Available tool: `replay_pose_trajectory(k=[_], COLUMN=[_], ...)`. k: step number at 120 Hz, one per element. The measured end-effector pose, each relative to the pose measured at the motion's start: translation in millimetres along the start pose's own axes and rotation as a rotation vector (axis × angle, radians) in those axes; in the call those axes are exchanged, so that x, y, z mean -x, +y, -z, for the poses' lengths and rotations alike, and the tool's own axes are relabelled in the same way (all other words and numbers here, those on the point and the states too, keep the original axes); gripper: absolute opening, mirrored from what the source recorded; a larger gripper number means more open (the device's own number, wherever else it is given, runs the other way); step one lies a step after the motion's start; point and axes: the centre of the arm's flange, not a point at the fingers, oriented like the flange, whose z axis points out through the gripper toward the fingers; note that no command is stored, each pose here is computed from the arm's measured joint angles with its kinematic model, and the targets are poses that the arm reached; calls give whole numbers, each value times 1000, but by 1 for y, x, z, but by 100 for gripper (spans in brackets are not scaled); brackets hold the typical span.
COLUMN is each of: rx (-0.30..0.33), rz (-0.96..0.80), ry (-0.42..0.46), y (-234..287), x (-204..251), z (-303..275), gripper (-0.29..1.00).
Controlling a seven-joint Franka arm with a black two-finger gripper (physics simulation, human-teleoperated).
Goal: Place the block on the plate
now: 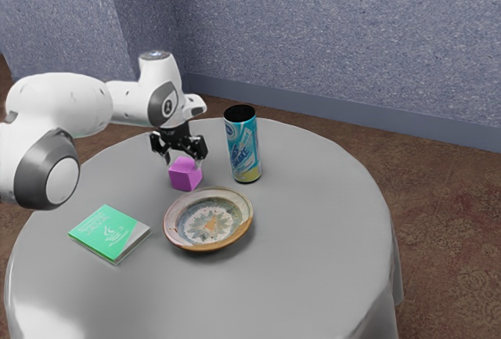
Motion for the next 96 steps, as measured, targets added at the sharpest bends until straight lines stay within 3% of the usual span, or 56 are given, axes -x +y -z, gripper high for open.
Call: replay_pose_trajectory(k=[62,96], rx=[33,36], rz=[0,-11], ry=[-29,-26], y=[-5,-5], x=[3,2], z=[-24,-23], gripper=[70,47])
